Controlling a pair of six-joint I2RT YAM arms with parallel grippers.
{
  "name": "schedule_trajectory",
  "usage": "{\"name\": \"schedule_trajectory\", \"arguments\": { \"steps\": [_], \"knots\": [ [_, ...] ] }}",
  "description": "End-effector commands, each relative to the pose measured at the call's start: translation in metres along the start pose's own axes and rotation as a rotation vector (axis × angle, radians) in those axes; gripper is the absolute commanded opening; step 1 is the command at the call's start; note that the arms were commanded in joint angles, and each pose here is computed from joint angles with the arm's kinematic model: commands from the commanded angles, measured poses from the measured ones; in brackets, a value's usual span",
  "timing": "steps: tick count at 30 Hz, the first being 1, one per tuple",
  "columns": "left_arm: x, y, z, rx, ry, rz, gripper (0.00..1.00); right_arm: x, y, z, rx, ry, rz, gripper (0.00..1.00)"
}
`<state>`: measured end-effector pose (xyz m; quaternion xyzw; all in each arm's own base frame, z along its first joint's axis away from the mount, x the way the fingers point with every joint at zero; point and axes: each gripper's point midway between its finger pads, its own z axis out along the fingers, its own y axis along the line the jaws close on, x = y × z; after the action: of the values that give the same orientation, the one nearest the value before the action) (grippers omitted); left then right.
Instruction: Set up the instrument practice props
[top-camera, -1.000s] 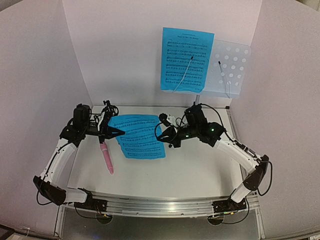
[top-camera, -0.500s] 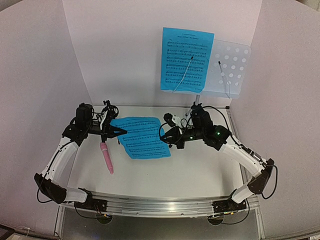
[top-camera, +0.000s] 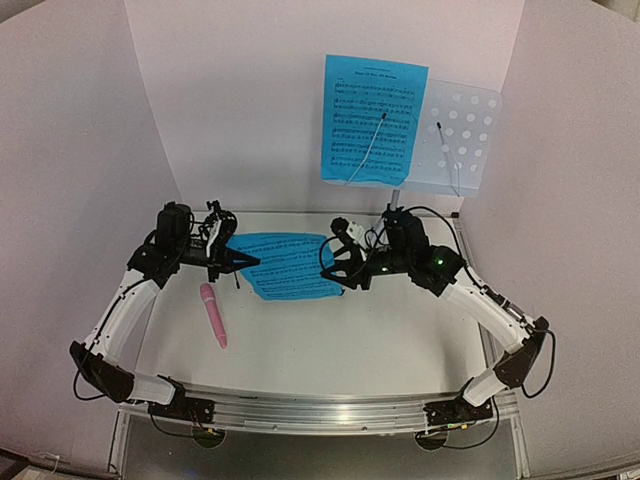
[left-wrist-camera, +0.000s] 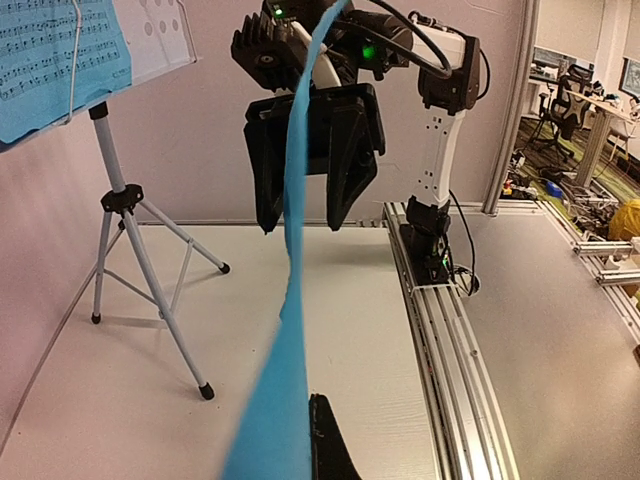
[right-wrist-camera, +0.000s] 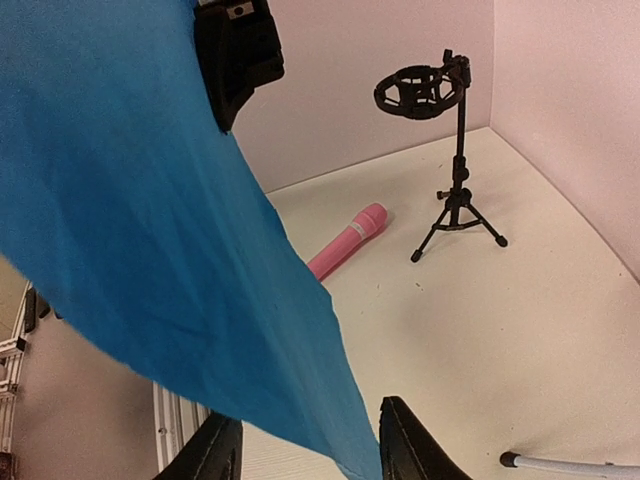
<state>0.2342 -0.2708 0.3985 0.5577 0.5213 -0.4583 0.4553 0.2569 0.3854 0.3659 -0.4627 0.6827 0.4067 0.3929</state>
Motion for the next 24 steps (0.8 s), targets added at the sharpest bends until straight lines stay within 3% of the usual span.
{"name": "schedule_trajectory", "arguments": {
  "steps": [1,7,12,17,18,22,24],
  "knots": [
    [-0.017,-0.005,-0.001,0.015,-0.003,0.053,0.0,-0.024,0.0,-0.005,0.015,-0.048,-0.052,0.45],
    [-0.015,-0.008,0.001,0.032,0.01,0.05,0.0,-0.034,-0.001,-0.009,0.031,-0.068,-0.079,0.39],
    [-0.016,-0.008,0.003,0.035,0.008,0.058,0.0,-0.041,-0.002,-0.014,0.029,-0.083,-0.081,0.03],
    [-0.022,-0.004,0.004,0.025,-0.003,0.072,0.01,-0.051,-0.007,-0.026,0.041,-0.111,-0.048,0.0],
    [-0.024,-0.003,0.004,0.021,-0.008,0.076,0.05,-0.054,-0.01,-0.03,0.048,-0.119,-0.037,0.0],
    [-0.036,0.005,0.004,-0.013,-0.039,0.093,0.5,-0.072,-0.024,-0.056,0.089,-0.173,-0.001,0.0],
    [-0.047,0.013,0.004,-0.038,-0.07,0.117,0.61,-0.084,-0.029,-0.074,0.091,-0.207,0.012,0.0]
  ]
}}
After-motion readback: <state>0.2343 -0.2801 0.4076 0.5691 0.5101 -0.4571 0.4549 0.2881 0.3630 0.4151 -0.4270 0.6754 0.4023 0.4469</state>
